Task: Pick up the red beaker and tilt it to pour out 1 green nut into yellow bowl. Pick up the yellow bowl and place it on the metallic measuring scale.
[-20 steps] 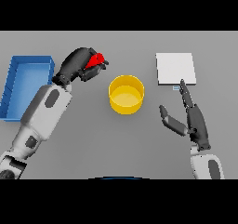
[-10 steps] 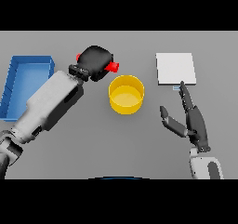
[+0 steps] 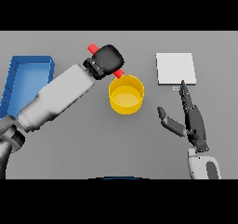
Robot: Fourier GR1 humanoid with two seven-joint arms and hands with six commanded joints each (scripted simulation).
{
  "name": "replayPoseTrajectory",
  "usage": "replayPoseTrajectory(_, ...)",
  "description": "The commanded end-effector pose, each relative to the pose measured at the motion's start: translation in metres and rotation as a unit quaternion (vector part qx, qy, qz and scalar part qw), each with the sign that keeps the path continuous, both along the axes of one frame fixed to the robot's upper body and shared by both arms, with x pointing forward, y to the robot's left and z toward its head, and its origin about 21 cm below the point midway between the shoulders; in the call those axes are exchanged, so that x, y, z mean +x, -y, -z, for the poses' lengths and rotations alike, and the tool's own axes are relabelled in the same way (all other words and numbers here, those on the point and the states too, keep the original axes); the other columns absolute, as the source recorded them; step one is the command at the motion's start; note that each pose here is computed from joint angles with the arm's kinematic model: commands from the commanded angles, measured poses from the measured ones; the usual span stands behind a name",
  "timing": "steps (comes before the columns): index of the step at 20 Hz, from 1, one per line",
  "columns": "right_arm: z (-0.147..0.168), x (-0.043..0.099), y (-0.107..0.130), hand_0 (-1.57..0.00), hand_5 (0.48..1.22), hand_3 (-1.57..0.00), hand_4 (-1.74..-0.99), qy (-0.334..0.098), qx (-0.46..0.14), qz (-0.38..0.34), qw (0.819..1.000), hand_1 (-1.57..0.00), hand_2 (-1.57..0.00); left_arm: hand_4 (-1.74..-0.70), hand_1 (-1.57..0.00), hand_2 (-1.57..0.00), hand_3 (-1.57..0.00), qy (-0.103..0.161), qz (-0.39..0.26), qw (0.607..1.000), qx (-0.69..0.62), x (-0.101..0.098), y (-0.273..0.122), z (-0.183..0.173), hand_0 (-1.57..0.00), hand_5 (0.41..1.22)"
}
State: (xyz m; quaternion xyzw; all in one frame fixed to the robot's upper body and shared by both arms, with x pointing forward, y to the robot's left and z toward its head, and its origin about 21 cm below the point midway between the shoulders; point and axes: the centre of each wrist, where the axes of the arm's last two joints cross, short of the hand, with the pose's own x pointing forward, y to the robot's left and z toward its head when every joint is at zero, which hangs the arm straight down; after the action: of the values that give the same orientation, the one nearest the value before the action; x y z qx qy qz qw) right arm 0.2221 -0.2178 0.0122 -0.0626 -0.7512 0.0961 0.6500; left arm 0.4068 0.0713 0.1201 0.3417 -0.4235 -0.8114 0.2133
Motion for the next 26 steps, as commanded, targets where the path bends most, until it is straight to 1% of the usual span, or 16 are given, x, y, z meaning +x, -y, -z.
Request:
replayPoseTrajectory(1,0.001,0.002,0.002,0.00,0.591,0.00,-1.213,-0.001,-0.007,0.003,1.000,0.00,0.00,-1.73,-1.57,-1.57,-1.50,0.008,0.010,1.000,0.018,0.002,0.003,-0.001,-1.57,1.220)
replayPoseTrajectory(3,0.002,0.000,0.002,0.00,0.578,0.00,-1.193,0.004,-0.005,0.004,1.000,0.00,0.00,-1.73,-1.57,-1.57,-1.52,0.022,0.038,0.998,0.055,0.002,0.007,-0.003,-1.57,1.220)
replayPoseTrajectory(6,0.003,0.002,0.002,0.00,0.569,0.00,-1.160,0.001,-0.008,0.008,1.000,0.00,0.00,-1.74,-1.57,-1.57,-1.55,0.054,0.066,0.990,0.111,0.002,0.014,-0.007,-1.57,1.221)
replayPoseTrajectory(8,0.002,0.003,0.000,0.00,0.566,0.00,-1.148,0.006,-0.003,0.003,1.000,0.00,0.00,-1.74,-1.57,-1.57,-1.56,0.063,0.084,0.984,0.145,0.002,0.020,-0.004,-1.57,1.221)
replayPoseTrajectory(10,0.002,0.000,0.002,0.00,0.567,0.00,-1.135,0.009,0.000,0.005,1.000,0.00,0.00,-1.74,-1.57,-1.57,-1.56,0.075,0.103,0.977,0.172,0.000,0.021,-0.001,-1.57,1.221)
replayPoseTrajectory(11,-0.001,0.002,0.001,0.00,0.565,0.00,-1.130,0.008,0.000,0.007,1.000,0.00,0.00,-1.74,-1.57,-1.57,-1.56,0.089,0.112,0.972,0.186,0.000,0.025,-0.003,-1.57,1.221)
replayPoseTrajectory(13,0.001,0.003,0.000,0.00,0.573,0.00,-1.132,0.001,-0.010,0.006,1.000,0.00,0.00,-1.73,-1.57,-1.57,-1.57,0.097,0.130,0.964,0.210,0.000,0.027,0.000,-1.57,1.221)
replayPoseTrajectory(15,0.002,0.000,0.001,0.00,0.579,0.00,-1.136,0.011,-0.008,0.003,1.000,0.00,0.00,-1.73,-1.57,-1.57,-1.57,0.110,0.138,0.956,0.234,0.001,0.029,-0.002,-1.57,1.221)
replayPoseTrajectory(16,0.001,0.001,0.001,0.00,0.580,0.00,-1.135,0.012,-0.005,0.001,1.000,0.00,0.00,-1.73,-1.57,-1.57,-1.57,0.123,0.146,0.950,0.249,0.002,0.032,-0.006,-1.57,1.221)
replayPoseTrajectory(17,-0.001,-0.002,0.001,0.00,0.579,0.00,-1.133,0.018,-0.004,0.002,1.000,0.00,0.00,-1.73,-1.57,-1.57,-1.57,0.135,0.152,0.945,0.257,0.001,0.036,-0.005,-1.57,1.221)
replayPoseTrajectory(20,0.000,0.000,0.001,0.00,0.575,0.00,-1.133,0.012,-0.007,0.008,1.000,0.00,0.00,-1.73,-1.57,-1.57,-1.57,0.169,0.182,0.925,0.288,-0.001,0.051,-0.025,-1.57,1.221)
replayPoseTrajectory(21,0.003,-0.002,0.001,0.00,0.572,0.00,-1.138,0.012,-0.007,0.009,1.000,0.00,0.00,-1.73,-1.57,-1.57,-1.57,0.176,0.184,0.921,0.294,0.001,0.054,-0.034,-1.57,1.221)
replayPoseTrajectory(22,0.003,-0.002,0.002,0.00,0.568,0.00,-1.137,0.011,-0.003,0.012,1.000,0.00,0.00,-1.73,-1.57,-1.57,-1.57,0.190,0.183,0.916,0.302,0.005,0.058,-0.052,-1.57,1.221)
replayPoseTrajectory(23,0.000,0.002,0.001,0.00,0.565,0.00,-1.138,0.011,-0.002,0.010,1.000,0.00,0.00,-1.73,-1.57,-1.57,-1.57,0.212,0.178,0.909,0.312,0.010,0.060,-0.073,-1.57,1.221)
replayPoseTrajectory(24,0.000,0.001,0.000,0.00,0.563,0.00,-1.135,0.015,-0.008,0.009,1.000,0.00,0.00,-1.73,-1.57,-1.57,-1.57,0.228,0.171,0.909,0.305,0.014,0.061,-0.092,-1.57,1.221)
replayPoseTrajectory(26,0.002,0.003,0.000,0.00,0.554,0.00,-1.130,0.016,-0.008,0.005,1.000,0.00,0.00,-1.72,-1.57,-1.57,-1.57,0.241,0.130,0.921,0.278,0.025,0.051,-0.129,-1.57,1.221)
